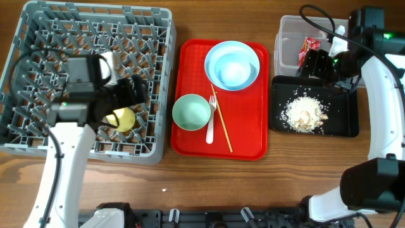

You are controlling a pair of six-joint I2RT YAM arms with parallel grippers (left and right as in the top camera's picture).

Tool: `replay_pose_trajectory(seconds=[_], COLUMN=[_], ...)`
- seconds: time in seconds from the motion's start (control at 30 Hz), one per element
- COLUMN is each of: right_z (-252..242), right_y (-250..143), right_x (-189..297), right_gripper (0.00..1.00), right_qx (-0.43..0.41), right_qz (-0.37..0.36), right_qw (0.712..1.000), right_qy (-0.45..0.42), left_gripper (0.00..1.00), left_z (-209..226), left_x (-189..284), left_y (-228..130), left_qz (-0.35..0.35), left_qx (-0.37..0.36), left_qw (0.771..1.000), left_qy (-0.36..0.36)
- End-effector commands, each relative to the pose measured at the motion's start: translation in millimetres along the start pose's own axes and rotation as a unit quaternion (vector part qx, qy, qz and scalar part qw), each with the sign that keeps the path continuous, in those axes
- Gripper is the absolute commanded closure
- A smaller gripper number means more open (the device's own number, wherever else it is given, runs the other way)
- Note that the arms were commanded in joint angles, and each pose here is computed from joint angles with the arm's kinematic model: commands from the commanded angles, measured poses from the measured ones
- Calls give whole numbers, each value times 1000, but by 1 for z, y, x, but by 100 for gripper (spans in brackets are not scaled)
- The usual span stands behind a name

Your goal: Sort waste into correct bins and load items into the dishwasher rack

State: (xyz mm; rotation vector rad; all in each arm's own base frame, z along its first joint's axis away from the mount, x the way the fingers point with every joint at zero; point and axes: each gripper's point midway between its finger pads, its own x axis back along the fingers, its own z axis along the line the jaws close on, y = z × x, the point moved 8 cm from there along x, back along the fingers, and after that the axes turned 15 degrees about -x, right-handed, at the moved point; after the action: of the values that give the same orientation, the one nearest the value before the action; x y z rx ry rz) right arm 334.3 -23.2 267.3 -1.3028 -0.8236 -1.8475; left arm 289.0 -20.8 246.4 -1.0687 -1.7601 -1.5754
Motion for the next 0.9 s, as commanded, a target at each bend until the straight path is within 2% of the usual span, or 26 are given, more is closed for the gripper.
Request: replay_pose_trajectory(seconds=[0.0, 0.27, 0.47, 0.77, 0.87], right_z=[0, 0, 0, 0, 0], right_y=[0, 0, 0, 0, 0], right_x=[6, 6, 6, 6, 6], right_gripper=[14, 14, 14, 14, 14], right_qx=[5, 5, 5, 5, 5], right_qz=[-13, -12, -12, -12, -12], right_qw=[1000, 1000, 1000, 1000, 1000], right_qy=[-5, -5, -5, -5, -5], left_gripper=[0, 0, 0, 20, 30], left_z=[-43, -119, -152, -168, -169], left_x=[-10, -40, -73, -133, -147], left_y=[-2, -16, -32, -64, -74], left_qz=[16, 41, 70, 143, 165], left_qx=[-53, -157, -201, -227, -230], left_qw=[998, 981, 970, 957, 953], left_qy=[-37, -110, -121, -110, -107])
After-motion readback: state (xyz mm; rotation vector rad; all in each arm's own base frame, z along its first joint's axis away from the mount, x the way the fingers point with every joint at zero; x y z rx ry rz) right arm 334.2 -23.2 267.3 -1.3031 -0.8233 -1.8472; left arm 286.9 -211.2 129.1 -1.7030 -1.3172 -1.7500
